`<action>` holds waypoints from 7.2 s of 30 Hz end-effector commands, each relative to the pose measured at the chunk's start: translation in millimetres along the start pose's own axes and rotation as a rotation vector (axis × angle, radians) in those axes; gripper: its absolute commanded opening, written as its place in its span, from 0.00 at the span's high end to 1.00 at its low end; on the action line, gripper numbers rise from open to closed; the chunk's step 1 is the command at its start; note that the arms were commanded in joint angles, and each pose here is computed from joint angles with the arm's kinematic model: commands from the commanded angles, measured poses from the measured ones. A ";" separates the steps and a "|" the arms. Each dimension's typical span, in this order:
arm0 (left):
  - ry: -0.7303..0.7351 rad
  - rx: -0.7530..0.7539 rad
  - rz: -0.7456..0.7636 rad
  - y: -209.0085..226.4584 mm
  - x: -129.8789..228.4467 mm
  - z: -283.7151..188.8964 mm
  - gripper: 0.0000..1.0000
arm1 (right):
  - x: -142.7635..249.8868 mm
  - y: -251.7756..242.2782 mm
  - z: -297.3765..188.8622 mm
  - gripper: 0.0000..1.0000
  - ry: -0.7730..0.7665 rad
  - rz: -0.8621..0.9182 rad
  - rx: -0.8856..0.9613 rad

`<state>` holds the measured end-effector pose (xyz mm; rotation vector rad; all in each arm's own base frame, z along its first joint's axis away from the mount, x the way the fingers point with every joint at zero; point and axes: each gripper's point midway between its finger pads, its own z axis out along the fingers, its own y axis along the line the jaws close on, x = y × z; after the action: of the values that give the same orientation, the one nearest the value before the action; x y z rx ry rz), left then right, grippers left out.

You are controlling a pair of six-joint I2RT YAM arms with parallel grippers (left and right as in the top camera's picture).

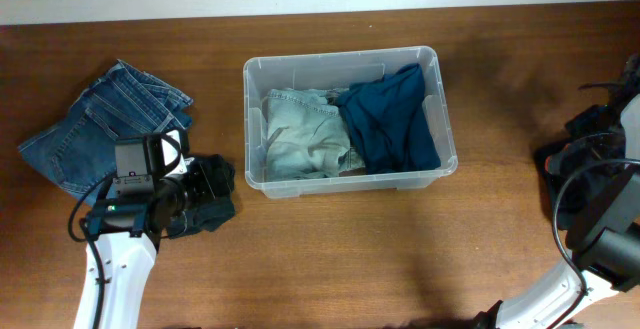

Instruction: Pack container

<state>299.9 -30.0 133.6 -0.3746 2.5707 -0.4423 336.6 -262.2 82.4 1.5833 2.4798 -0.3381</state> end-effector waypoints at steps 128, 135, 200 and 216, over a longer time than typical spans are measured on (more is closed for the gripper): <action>-0.007 -0.003 0.021 -0.9 -1.9 -1.0 0.01 | -7.3 60.4 -139.0 0.96 -0.129 -0.253 -0.337; -0.007 -0.003 0.021 -0.9 -1.9 -1.0 0.01 | 37.8 103.7 -233.7 0.96 -0.235 -0.425 -0.580; -0.007 -0.003 0.021 -0.9 -1.9 -1.0 0.01 | 414.1 296.6 -328.3 0.96 0.321 -1.416 -1.359; -0.007 -0.003 0.021 -0.9 -1.9 -1.0 0.01 | 377.9 298.1 -251.1 0.96 0.201 -1.358 -0.995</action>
<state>299.9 -30.0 133.6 -0.3746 2.5707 -0.4423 432.4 277.1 204.0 -0.5418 2.6375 0.9681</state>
